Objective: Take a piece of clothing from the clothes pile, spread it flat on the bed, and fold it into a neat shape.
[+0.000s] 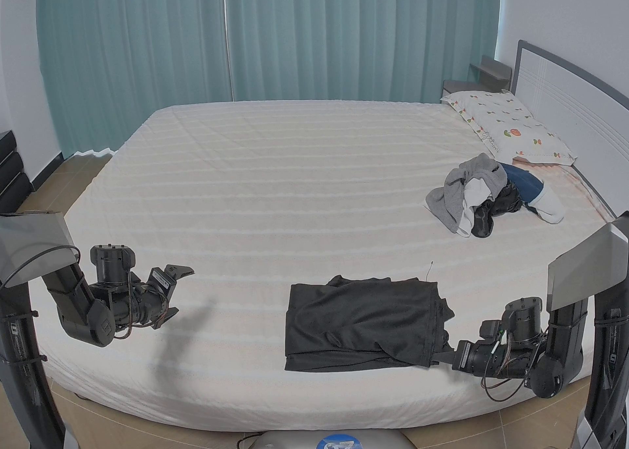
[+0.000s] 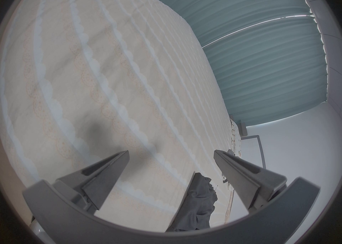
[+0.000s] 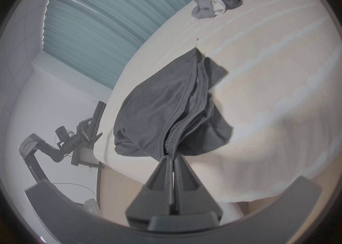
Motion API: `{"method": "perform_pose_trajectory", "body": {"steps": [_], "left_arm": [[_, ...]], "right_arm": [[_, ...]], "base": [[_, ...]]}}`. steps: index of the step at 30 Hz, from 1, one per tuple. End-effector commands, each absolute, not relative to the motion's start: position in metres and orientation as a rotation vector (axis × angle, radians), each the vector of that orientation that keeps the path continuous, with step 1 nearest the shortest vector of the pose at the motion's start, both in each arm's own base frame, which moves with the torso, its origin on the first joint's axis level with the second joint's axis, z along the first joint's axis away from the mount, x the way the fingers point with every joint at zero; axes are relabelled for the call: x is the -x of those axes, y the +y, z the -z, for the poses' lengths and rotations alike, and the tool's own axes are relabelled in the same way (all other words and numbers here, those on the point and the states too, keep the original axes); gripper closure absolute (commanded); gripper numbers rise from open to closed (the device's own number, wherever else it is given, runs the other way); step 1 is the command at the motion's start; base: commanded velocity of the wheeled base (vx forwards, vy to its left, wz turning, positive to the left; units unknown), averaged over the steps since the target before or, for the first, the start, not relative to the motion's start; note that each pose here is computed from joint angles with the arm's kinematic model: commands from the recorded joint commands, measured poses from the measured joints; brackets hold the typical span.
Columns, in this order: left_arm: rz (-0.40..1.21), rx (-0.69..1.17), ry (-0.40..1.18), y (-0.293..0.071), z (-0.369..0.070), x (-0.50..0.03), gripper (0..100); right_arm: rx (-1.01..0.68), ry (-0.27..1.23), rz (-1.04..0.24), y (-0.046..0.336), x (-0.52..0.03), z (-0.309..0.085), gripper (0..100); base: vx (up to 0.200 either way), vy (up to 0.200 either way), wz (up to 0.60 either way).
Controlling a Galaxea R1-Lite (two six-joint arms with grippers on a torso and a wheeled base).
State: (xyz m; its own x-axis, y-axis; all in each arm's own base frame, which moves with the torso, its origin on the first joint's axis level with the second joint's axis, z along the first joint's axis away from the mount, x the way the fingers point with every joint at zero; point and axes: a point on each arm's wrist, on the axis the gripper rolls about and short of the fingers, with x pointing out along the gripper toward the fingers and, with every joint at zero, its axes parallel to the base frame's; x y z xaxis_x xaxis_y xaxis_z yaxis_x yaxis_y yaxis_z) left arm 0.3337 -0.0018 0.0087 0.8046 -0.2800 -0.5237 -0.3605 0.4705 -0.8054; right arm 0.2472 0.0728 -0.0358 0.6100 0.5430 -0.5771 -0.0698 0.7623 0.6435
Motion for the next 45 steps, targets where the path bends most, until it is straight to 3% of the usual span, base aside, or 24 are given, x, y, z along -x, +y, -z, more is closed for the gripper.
{"method": "perform_pose_trajectory", "body": {"steps": [1,24,25,37,45], "left_arm": [[-0.055,1.104,0.669,-0.001,-0.008,-0.334,0],[-0.054,1.103,0.669,-0.002,-0.008,-0.334,0],[-0.055,1.104,0.669,-0.001,-0.008,-0.334,0],[-0.069,1.099,0.661,-0.002,-0.008,-0.334,0],[-0.082,1.085,0.650,-0.006,-0.004,-0.335,0]], "right_arm": [[-0.627,0.794,-0.366,0.063,-0.250,0.021,100],[-0.559,0.865,-0.299,0.045,-0.255,0.034,100],[-0.546,0.865,-0.300,0.044,-0.255,0.035,0],[-0.584,0.724,-0.277,0.030,-0.282,0.018,0],[-0.756,0.686,-0.223,0.041,-0.319,0.030,0]], "base": [[0.000,0.000,0.00],[0.000,0.000,0.00],[0.000,0.000,0.00],[0.000,0.000,0.00],[0.075,0.000,0.00]]}}
